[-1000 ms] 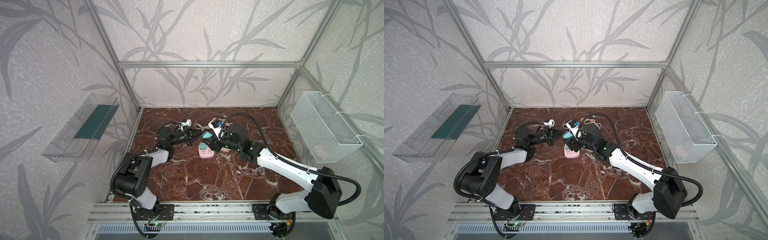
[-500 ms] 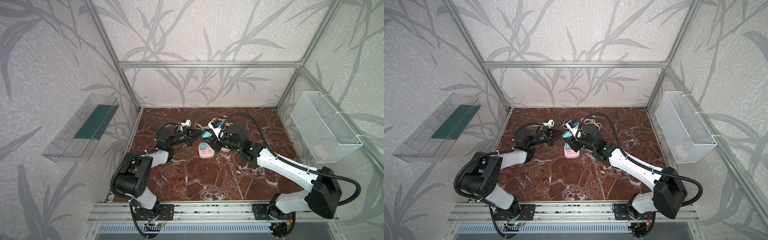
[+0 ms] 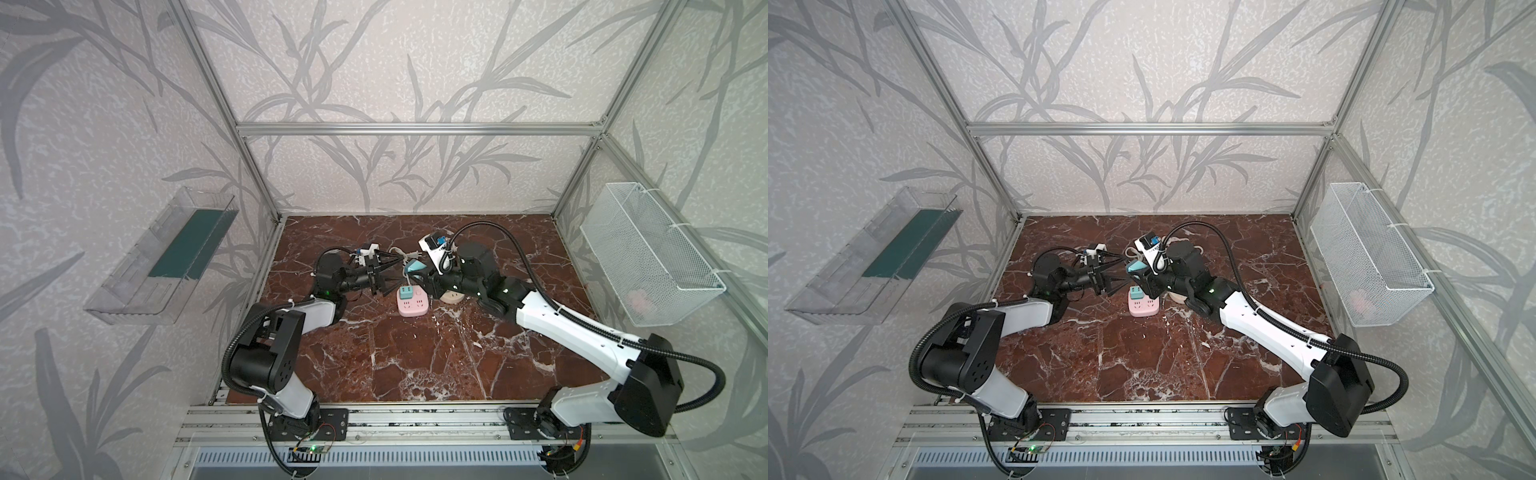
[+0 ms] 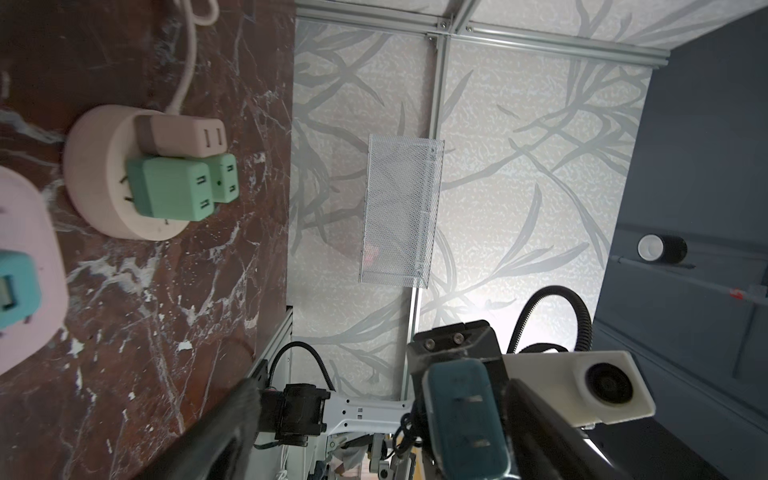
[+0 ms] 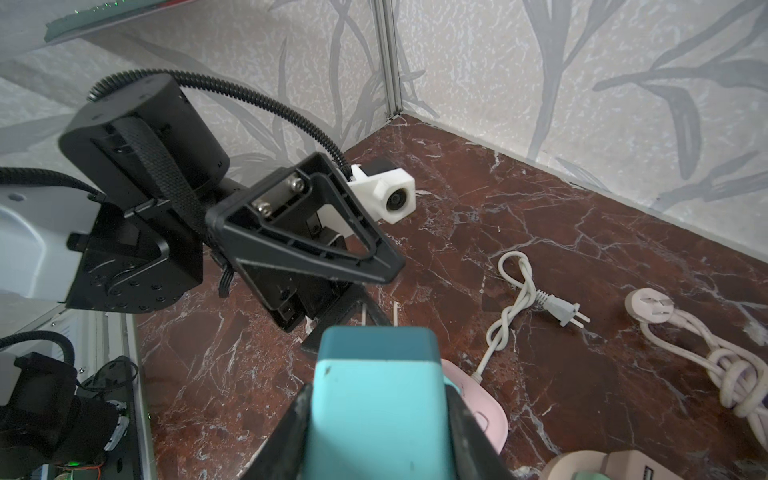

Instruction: Insert the plug

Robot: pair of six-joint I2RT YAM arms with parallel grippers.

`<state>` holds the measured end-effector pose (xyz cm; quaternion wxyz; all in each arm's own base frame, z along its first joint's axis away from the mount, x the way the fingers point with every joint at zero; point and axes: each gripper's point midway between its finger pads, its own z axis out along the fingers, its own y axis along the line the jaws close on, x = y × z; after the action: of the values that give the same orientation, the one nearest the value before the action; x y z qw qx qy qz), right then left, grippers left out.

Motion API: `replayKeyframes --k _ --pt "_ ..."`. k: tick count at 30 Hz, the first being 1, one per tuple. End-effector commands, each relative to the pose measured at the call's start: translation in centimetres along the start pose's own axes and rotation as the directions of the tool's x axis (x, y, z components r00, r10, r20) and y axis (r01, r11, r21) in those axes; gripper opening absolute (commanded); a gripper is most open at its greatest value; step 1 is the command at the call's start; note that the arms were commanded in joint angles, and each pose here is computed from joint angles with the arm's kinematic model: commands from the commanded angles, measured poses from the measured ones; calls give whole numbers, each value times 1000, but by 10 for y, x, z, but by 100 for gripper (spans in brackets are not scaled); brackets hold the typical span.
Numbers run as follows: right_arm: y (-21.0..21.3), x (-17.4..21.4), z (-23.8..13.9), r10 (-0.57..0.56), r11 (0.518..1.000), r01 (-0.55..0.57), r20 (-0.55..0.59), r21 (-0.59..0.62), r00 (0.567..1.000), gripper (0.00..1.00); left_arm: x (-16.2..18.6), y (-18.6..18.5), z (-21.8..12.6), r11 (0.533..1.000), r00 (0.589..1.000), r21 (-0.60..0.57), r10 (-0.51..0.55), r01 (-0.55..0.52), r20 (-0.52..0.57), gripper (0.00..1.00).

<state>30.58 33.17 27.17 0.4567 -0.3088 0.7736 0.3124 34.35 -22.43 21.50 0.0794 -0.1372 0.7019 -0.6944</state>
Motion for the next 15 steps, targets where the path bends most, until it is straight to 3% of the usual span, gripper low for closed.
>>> replayKeyframes --k 1,3,5,8,11,15 --pt "-11 3 -2 70 996 -66 -67 55 995 0 -7 16 -18 978 997 -201 69 -60 39 99" --pt "-18 6 -3 111 990 -100 -113 98 987 0 -11 29 -42 885 982 -446 178 -135 57 99" --pt "-22 6 -4 151 982 -131 -155 134 976 0 -15 31 -76 666 942 -709 336 -231 9 99" --pt "-23 5 -5 204 971 -170 -216 165 955 0 -32 15 -115 442 870 -856 492 -269 -20 99" --pt "-28 5 -4 269 950 -209 -275 231 923 0 -40 1 -133 335 818 -899 574 -281 -42 99" --pt "-32 12 -1 350 923 -248 -370 294 861 0 -41 2 -137 305 808 -910 587 -281 -53 99"
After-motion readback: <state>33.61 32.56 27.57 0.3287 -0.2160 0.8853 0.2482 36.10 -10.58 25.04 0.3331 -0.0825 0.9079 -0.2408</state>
